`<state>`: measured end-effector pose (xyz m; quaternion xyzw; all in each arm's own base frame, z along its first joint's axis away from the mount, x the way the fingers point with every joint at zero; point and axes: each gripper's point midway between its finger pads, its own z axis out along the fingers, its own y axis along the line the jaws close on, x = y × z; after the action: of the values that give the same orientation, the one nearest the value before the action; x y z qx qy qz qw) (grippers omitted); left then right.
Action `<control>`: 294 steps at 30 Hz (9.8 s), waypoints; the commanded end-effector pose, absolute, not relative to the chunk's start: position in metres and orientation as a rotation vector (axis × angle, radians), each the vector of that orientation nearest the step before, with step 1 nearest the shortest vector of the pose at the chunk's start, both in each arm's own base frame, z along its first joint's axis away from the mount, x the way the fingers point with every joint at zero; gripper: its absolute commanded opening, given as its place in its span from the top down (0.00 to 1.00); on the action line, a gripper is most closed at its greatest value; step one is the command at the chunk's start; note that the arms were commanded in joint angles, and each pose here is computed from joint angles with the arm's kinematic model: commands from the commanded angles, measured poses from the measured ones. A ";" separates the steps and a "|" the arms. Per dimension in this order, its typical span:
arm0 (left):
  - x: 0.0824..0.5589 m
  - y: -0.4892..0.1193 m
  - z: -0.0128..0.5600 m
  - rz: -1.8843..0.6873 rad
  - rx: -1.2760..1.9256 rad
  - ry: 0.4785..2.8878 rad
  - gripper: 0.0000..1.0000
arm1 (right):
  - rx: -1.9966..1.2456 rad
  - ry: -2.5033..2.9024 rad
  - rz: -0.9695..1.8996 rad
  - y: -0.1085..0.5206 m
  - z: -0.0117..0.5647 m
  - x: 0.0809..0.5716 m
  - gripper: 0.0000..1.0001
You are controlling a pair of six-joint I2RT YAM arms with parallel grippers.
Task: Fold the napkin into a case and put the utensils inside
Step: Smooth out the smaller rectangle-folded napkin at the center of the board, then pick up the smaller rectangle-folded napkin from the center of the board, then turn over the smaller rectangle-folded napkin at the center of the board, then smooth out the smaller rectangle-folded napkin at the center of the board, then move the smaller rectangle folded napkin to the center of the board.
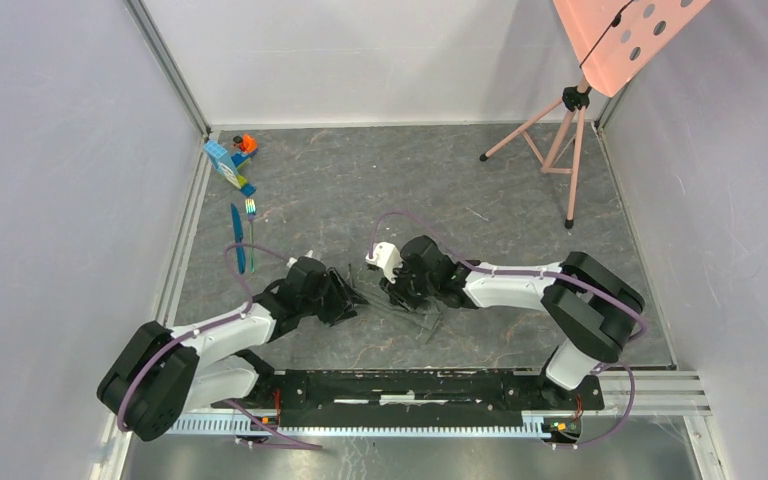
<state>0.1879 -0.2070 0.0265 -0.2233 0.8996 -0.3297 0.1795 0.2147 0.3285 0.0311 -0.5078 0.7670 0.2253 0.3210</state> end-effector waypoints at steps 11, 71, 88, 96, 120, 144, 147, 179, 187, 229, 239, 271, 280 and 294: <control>0.184 -0.211 0.009 -0.929 -0.711 2.492 0.70 | -1.266 1.992 0.706 0.356 0.055 0.200 1.00; 0.214 -0.173 0.107 -0.895 -0.532 2.278 0.89 | -0.916 2.267 0.650 0.368 0.015 0.182 0.88; 0.250 -0.164 0.023 -0.655 -0.443 2.457 0.96 | -1.051 2.174 0.719 0.383 0.037 0.172 0.85; 0.238 -0.143 -0.003 -0.566 -0.472 2.519 0.98 | -1.220 1.989 0.664 0.392 0.068 0.168 0.50; 0.236 -0.143 0.002 -0.609 -0.497 2.510 0.98 | -1.219 2.016 0.374 0.409 0.020 0.169 0.33; 0.247 -0.107 0.162 -0.420 -0.311 2.310 0.54 | -0.847 2.069 0.936 0.439 0.089 0.154 1.00; 0.236 -0.081 0.190 -0.309 -0.353 2.250 0.49 | -0.714 2.111 1.266 0.449 0.102 0.140 1.00; 0.231 -0.189 0.123 -0.997 -0.242 2.438 0.48 | -0.536 2.315 1.308 0.310 0.022 0.210 0.40; 0.266 -0.194 0.096 -0.935 -0.300 2.447 0.50 | -0.861 2.234 0.984 0.315 0.077 0.193 0.41; 0.266 -0.199 0.132 -0.963 -0.177 2.389 0.40 | -0.188 2.302 -0.062 0.103 0.041 0.312 0.38; 0.276 -0.288 0.118 -1.176 -0.016 2.449 0.34 | -0.170 2.278 0.185 0.110 0.087 0.337 0.23; 0.328 -0.428 0.050 -1.266 -0.137 2.540 0.69 | 0.155 2.265 -0.162 -0.018 0.066 0.409 0.35; 0.301 -0.420 0.071 -1.281 -0.028 2.524 0.57 | 0.219 2.227 0.201 0.003 0.058 0.391 0.28; 0.333 -0.380 0.099 -0.962 0.069 2.465 0.42 | -0.271 2.156 0.334 0.089 0.052 0.493 0.32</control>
<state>0.3186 -0.3952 0.0749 0.0105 0.9097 -0.3650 0.1976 0.4427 0.0342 0.0330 -0.0042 0.8997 0.1128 0.4217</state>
